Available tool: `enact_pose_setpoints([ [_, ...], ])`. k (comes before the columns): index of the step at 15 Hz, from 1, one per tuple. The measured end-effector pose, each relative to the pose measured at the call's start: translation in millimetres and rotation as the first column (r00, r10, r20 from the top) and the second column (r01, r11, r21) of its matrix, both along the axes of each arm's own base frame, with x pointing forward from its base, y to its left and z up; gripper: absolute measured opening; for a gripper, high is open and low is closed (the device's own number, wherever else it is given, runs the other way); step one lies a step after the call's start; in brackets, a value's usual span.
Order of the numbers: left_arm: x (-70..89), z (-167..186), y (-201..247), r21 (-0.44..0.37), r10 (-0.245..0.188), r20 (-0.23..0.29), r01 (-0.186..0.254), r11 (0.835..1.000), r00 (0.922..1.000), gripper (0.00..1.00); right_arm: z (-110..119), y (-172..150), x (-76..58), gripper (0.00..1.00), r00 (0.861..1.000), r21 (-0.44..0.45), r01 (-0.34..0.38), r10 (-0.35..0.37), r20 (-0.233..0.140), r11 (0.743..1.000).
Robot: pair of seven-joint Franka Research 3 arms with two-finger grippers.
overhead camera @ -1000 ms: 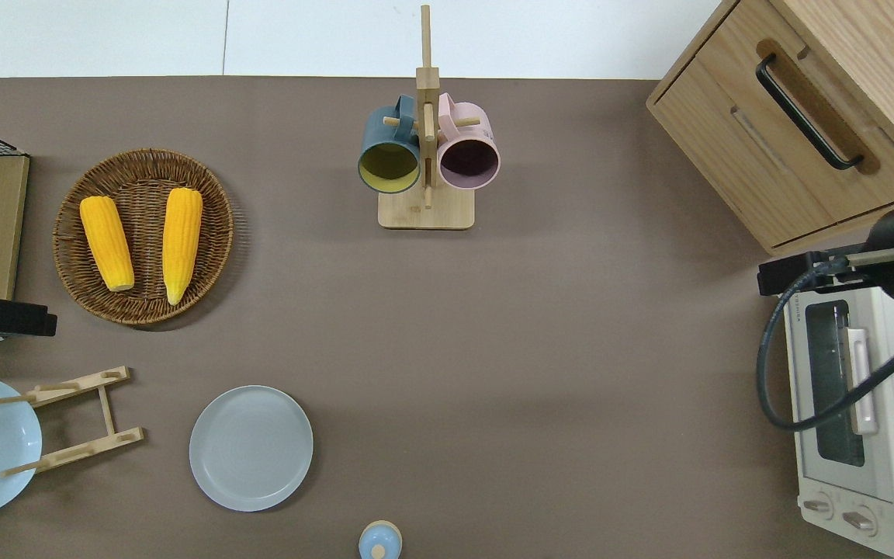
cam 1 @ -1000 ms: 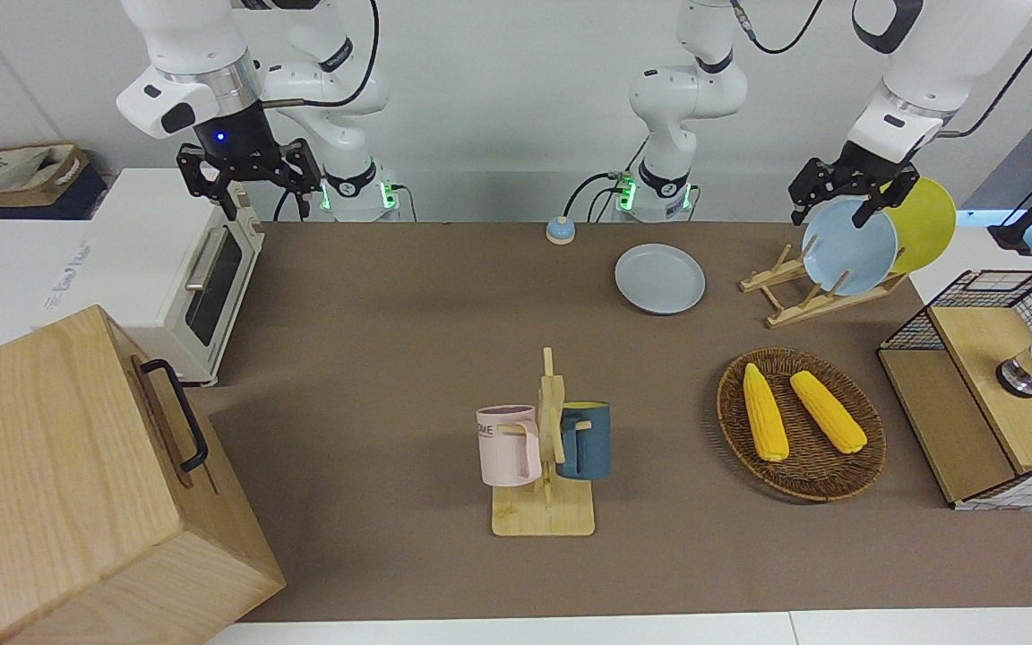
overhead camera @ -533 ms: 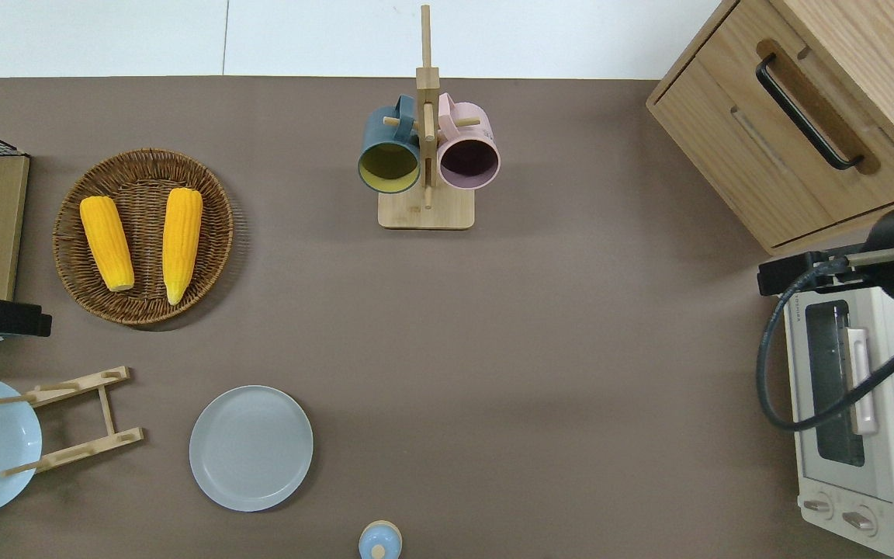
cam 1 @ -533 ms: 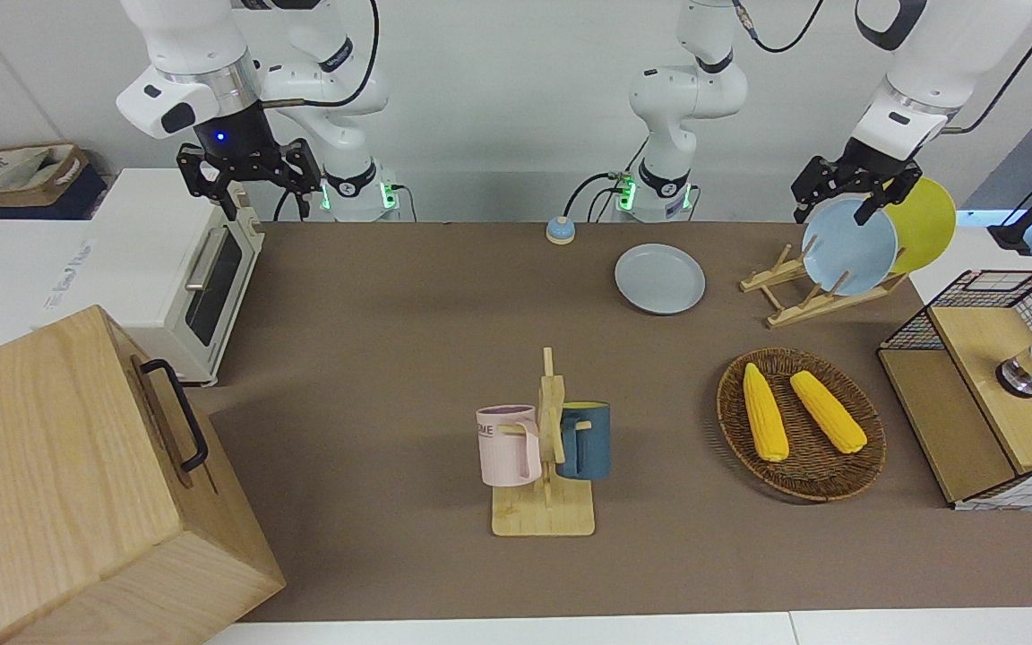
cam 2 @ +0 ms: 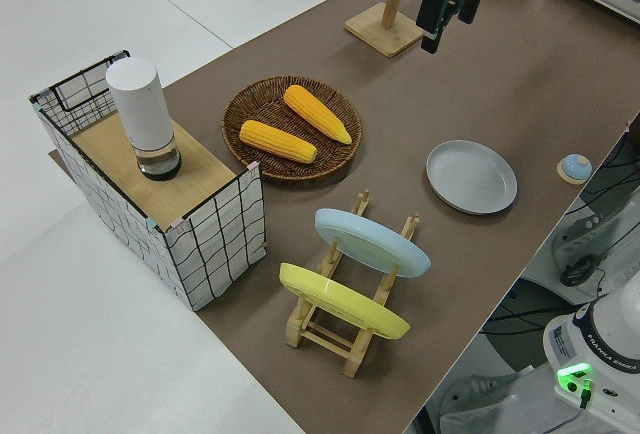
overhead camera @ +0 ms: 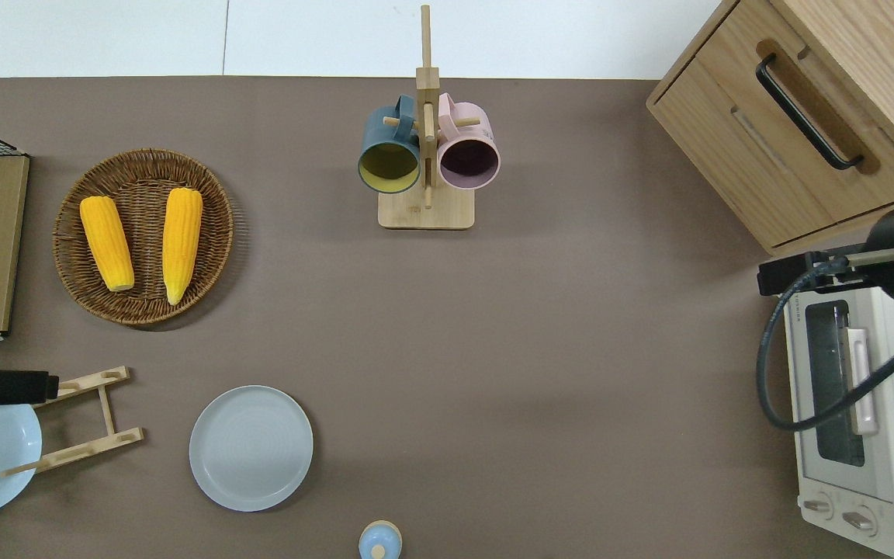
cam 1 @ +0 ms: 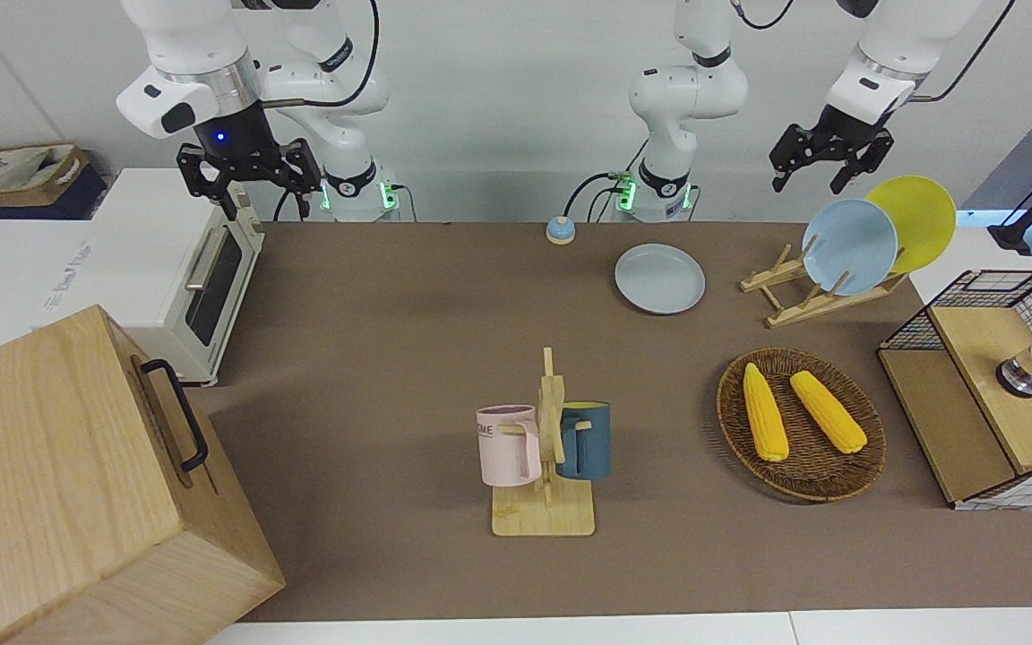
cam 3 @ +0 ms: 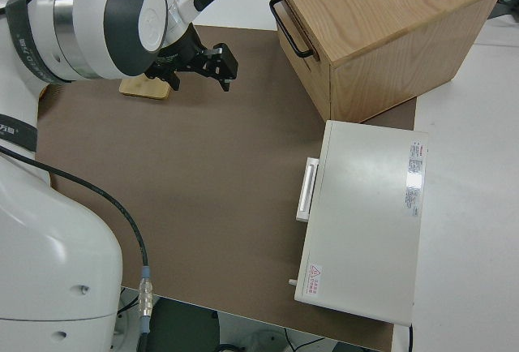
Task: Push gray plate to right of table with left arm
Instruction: 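Move the left gripper in beside the gray plate's edge nearest the basket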
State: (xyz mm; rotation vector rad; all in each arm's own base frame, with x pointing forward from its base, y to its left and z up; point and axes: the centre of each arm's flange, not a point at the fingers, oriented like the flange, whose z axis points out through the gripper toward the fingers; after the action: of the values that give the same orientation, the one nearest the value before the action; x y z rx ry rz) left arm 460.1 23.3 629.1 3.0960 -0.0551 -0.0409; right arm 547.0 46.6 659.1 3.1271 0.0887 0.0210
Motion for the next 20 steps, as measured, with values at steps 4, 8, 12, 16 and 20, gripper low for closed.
enact_pose_setpoints([
  [4, -30.6, -22, -13, 0.003, -0.011, -0.026, 0.011, 1.0, 0.9996, 1.0, 0, 0, 0.0, 0.99, 1.0, 0.0, 0.0, 0.0, 0.0, 1.0],
  [8, -45.1, -66, -20, 0.009, -0.017, 0.004, 0.017, 1.0, 0.9999, 1.0, 0, 0, 0.0, 0.99, 1.0, 0.0, 0.0, 0.0, 0.0, 1.0],
  [12, -54.0, -109, -20, 0.009, -0.013, 0.01, 0.013, 1.0, 0.9999, 1.0, 0, 0, 0.0, 0.99, 1.0, 0.0, 0.0, 0.0, 0.0, 1.0],
  [16, -58.2, -152, -21, 0.011, -0.011, 0.02, 0.011, 1.0, 0.9997, 1.0, 0, 0, 0.0, 0.99, 1.0, 0.0, 0.0, 0.0, 0.0, 1.0],
  [20, -66.6, -193, -28, 0.02, -0.018, 0.028, 0.017, 1.0, 0.9994, 1.0, 0, 0, 0.0, 0.99, 1.0, 0.0, 0.0, 0.0, 0.0, 1.0],
])
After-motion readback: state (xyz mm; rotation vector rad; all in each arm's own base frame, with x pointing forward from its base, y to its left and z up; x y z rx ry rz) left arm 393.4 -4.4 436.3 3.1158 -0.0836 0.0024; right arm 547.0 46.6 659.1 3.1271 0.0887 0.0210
